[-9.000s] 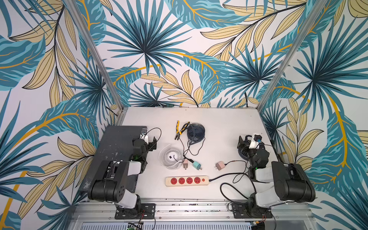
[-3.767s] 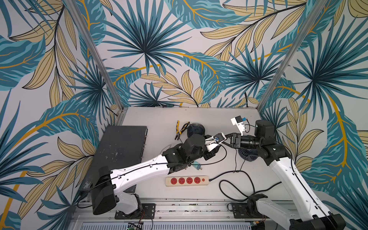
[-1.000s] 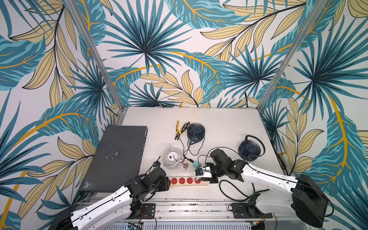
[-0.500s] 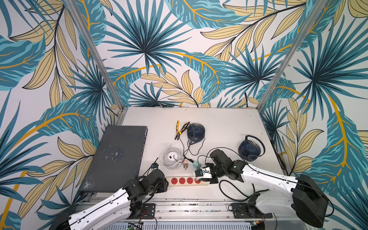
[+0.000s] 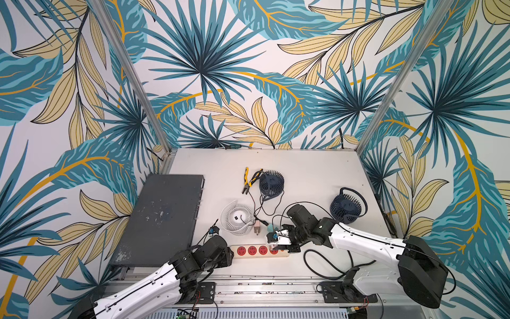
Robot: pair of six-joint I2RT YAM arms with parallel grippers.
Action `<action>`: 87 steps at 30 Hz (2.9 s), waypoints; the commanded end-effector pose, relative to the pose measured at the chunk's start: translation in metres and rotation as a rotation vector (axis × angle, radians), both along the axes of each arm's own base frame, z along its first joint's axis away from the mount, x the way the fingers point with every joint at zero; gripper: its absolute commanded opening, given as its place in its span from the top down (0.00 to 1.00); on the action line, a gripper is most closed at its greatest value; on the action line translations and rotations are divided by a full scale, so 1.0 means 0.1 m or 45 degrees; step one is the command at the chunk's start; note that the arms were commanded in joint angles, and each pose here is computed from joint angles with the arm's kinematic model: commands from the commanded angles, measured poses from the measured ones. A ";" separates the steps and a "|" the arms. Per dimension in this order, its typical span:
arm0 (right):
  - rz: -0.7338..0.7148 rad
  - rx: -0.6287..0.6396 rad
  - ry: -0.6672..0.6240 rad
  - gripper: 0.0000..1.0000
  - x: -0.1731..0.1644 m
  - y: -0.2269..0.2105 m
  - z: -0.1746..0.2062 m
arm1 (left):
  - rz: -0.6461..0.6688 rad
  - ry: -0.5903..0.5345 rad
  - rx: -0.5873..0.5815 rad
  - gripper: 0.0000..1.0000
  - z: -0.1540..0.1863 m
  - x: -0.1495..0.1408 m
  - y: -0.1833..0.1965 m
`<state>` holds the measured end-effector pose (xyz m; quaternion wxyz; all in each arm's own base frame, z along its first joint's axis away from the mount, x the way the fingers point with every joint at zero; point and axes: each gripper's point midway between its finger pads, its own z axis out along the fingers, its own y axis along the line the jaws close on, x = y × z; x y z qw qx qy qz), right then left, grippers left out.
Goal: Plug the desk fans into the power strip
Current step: Insert the plug into the socket.
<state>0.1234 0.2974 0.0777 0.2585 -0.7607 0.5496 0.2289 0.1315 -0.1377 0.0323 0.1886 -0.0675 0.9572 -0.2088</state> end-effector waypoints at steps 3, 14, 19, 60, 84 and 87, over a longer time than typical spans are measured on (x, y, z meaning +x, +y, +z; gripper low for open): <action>-0.108 -0.390 -0.040 1.00 0.02 -0.60 -0.63 | 0.011 -0.027 0.006 0.46 -0.04 0.03 0.02; -0.110 -0.554 0.019 1.00 -0.03 -0.78 -0.91 | 0.001 -0.032 -0.003 0.47 -0.02 0.04 0.00; -0.111 -0.625 0.069 1.00 -0.08 -0.84 -0.99 | -0.022 -0.046 -0.006 0.47 0.03 0.04 -0.01; -0.268 -0.726 -0.001 1.00 -0.07 -1.22 -0.99 | -0.262 -0.261 -0.126 0.42 0.63 0.18 -0.35; -0.825 0.262 0.083 0.16 0.54 -0.15 1.01 | -0.525 -0.234 -0.374 0.25 1.16 0.37 -1.24; -1.000 0.486 0.126 0.12 0.68 -0.14 1.38 | -0.552 -0.228 -0.399 0.26 1.18 0.40 -1.38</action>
